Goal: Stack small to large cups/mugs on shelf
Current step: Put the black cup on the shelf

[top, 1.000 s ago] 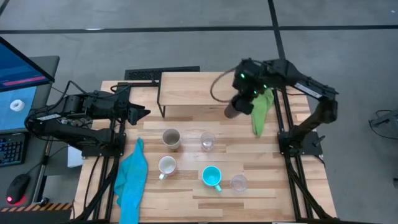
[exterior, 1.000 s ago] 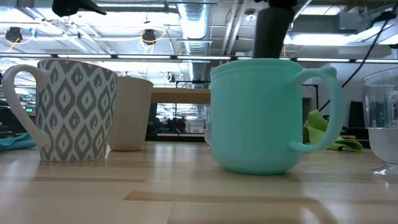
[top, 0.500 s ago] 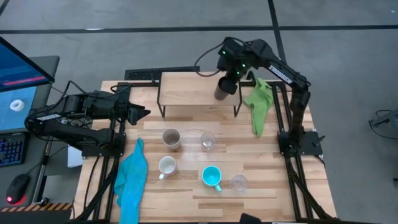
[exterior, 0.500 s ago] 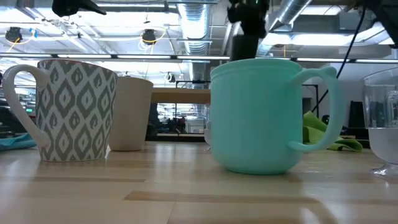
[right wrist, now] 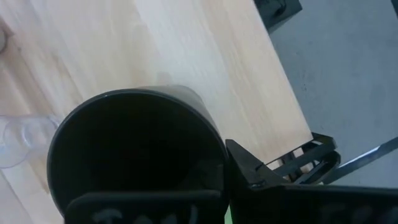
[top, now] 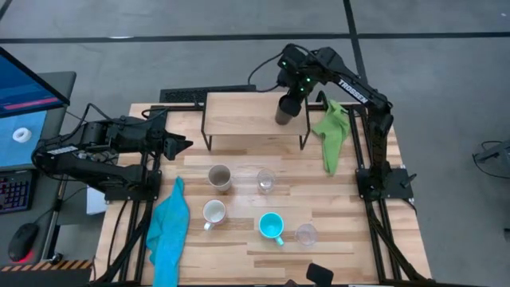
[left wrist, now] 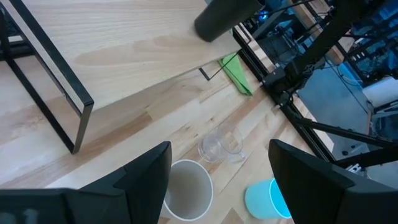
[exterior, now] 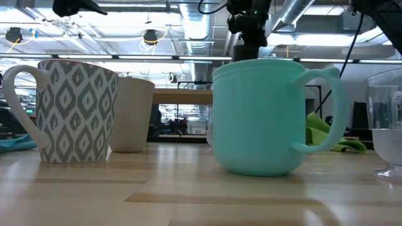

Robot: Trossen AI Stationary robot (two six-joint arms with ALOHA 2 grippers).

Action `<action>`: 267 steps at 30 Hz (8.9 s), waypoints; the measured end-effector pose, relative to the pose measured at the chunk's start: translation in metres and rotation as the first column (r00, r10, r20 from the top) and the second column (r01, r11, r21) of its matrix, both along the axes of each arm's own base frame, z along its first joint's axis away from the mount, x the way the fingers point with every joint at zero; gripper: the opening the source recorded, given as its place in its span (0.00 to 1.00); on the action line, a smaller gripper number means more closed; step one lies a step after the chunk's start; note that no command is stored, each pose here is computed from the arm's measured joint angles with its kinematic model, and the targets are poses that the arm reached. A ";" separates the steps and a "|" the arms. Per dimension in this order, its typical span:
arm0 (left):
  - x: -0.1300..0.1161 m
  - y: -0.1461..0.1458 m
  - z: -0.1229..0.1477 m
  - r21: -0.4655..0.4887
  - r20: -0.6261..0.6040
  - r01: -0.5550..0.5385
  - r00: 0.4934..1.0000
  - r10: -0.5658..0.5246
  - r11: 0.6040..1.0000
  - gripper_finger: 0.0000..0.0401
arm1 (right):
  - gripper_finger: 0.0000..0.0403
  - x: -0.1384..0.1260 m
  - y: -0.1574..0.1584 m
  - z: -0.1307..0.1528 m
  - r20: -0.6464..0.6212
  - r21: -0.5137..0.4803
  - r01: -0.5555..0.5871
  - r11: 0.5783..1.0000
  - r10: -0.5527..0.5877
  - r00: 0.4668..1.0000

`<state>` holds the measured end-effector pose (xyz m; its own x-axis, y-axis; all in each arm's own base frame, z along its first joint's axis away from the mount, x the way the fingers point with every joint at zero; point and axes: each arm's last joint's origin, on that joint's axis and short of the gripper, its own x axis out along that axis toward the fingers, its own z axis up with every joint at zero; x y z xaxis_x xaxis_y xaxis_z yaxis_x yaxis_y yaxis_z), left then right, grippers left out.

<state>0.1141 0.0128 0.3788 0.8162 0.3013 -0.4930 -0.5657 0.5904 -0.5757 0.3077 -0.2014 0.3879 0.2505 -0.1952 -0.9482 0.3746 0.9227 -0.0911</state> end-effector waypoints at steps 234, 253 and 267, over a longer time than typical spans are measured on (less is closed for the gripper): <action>0.004 0.002 0.009 0.143 0.051 0.006 0.999 -0.013 0.990 0.65 | 0.03 0.036 -0.007 -0.036 0.362 -0.183 0.013 0.983 0.055 0.931; 0.005 0.002 0.010 0.143 0.071 0.006 0.997 -0.017 0.990 0.65 | 0.03 0.028 -0.029 -0.026 0.414 -0.100 0.132 0.986 -0.080 0.907; 0.005 0.002 0.010 0.143 0.069 0.006 0.998 -0.016 0.990 0.65 | 0.03 0.031 -0.037 -0.037 0.440 -0.002 0.095 0.996 -0.084 0.894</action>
